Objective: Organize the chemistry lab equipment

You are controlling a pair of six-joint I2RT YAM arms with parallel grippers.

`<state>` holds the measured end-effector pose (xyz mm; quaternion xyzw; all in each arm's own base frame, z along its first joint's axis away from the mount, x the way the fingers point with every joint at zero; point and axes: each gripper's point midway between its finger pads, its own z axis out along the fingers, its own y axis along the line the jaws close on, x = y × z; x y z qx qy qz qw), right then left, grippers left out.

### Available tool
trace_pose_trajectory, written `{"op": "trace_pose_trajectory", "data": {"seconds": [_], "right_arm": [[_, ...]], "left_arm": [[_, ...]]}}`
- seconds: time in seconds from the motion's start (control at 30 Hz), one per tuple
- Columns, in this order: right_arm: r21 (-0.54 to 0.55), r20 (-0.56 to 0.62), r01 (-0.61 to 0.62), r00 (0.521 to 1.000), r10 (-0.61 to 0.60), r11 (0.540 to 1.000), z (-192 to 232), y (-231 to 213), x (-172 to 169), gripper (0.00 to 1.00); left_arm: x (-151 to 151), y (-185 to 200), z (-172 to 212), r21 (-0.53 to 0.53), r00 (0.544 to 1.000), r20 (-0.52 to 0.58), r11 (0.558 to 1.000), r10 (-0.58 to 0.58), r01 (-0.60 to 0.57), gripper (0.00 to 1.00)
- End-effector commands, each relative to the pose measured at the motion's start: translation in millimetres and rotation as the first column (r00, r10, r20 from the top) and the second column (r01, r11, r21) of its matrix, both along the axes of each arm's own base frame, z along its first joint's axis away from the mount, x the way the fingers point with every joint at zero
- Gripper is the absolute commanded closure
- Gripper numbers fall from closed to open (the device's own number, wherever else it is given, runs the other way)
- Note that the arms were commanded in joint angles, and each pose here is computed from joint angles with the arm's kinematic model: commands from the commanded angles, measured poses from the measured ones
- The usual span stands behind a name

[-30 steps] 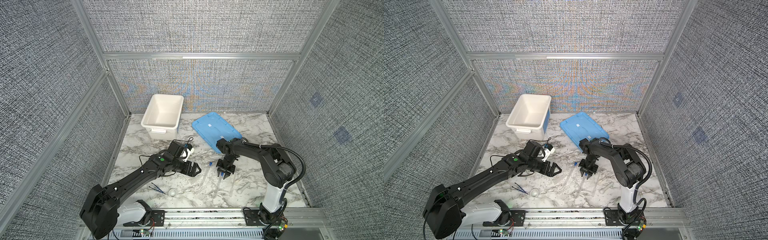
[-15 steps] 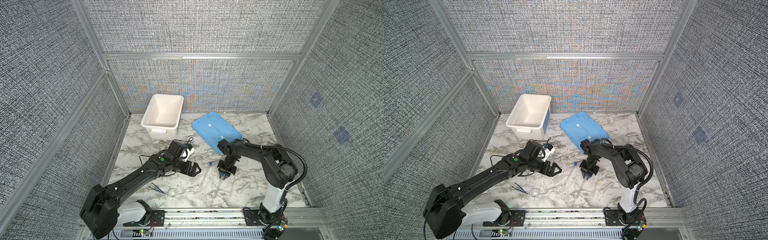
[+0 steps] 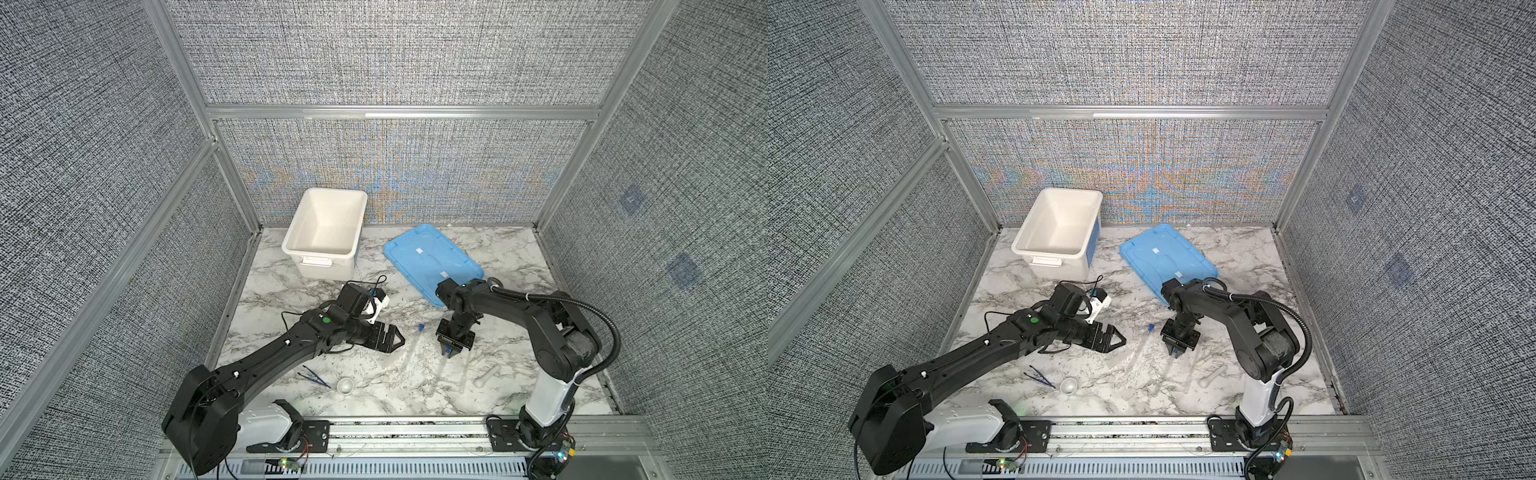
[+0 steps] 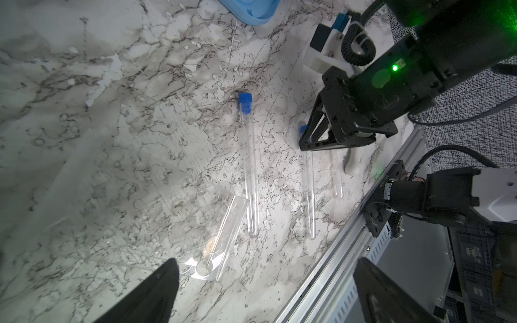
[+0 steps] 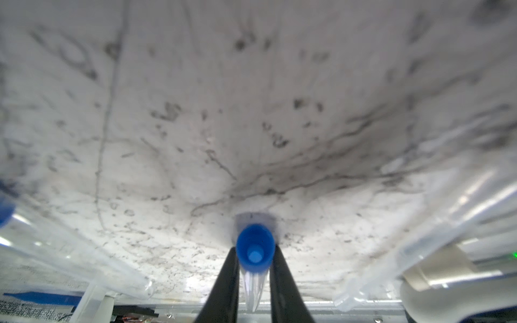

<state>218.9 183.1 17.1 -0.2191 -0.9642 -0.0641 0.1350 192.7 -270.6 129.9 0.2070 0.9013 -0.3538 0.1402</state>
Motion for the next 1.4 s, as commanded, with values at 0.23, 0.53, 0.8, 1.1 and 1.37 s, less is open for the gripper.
{"op": "trace_pose_trajectory", "data": {"seconds": [0.23,0.53,0.8,1.1,1.37], "right_arm": [[-0.057,0.062,-0.002,0.998,0.005,0.998,-9.8,-8.6,11.5,0.73],[-0.035,0.055,0.002,0.998,0.0,0.999,-14.5,-6.2,7.9,0.8],[0.002,0.078,0.01,0.997,-0.01,1.0,-0.8,-0.4,10.5,0.85],[0.052,0.109,0.024,0.994,-0.03,0.998,18.3,6.4,12.9,0.84],[0.093,0.14,0.016,0.99,-0.029,0.996,40.4,12.6,18.6,0.84]], "left_arm": [[1.6,-5.4,6.2,-0.038,1.0,0.005,0.999,0.002,-0.001,0.02],[1.9,-4.4,5.3,-0.035,1.0,0.006,0.999,0.006,-0.006,0.02],[0.0,-23.0,12.6,-0.139,0.999,-0.04,0.99,-0.024,0.018,0.02],[-14.1,-58.1,7.5,-0.205,0.993,-0.084,0.977,-0.084,0.065,0.03],[-20.5,-86.3,-10.5,-0.193,0.983,-0.131,0.976,-0.132,0.105,0.04]]}}
